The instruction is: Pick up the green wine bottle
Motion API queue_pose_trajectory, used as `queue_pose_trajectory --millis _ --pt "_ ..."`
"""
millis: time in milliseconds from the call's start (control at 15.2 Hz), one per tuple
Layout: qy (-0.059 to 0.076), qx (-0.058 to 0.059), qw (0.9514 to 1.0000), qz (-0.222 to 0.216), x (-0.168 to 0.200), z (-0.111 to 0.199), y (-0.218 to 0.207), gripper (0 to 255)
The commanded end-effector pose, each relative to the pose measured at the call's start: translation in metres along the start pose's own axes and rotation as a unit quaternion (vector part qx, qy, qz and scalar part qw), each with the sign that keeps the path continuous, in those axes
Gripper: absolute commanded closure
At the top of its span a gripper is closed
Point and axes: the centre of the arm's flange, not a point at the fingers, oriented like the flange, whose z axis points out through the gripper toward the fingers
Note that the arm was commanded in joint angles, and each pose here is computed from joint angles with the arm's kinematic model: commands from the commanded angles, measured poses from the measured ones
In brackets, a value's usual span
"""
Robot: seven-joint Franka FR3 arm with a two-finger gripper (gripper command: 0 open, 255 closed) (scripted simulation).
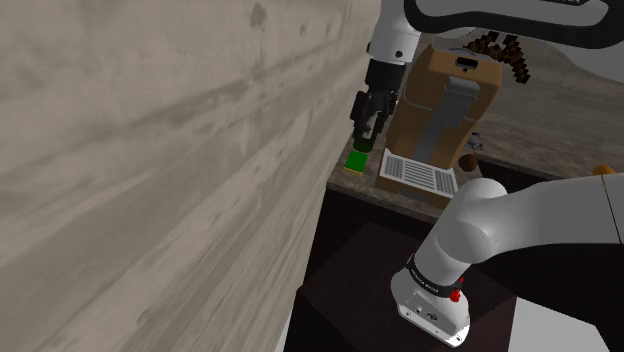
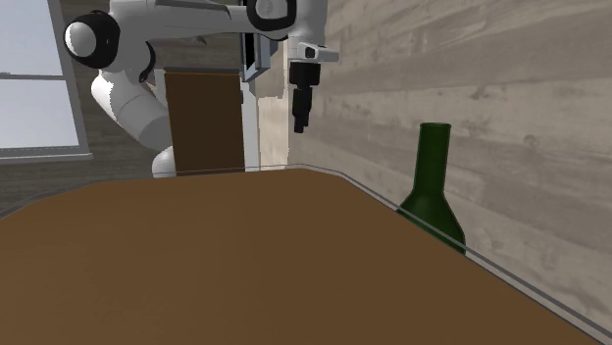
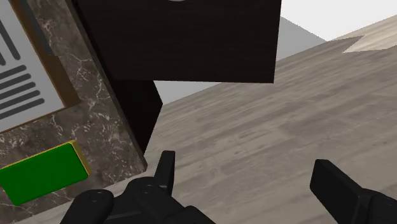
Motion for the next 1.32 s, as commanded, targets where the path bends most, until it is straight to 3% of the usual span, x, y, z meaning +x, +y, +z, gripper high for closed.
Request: queue_pose_trajectory --millis 0,1254 --pt "0.0 0.0 1.0 0.0 0.0 0.0 0.0 0" --pt "0.05 -0.033 0.9973 0.042 0.098 -0.045 0.208 0"
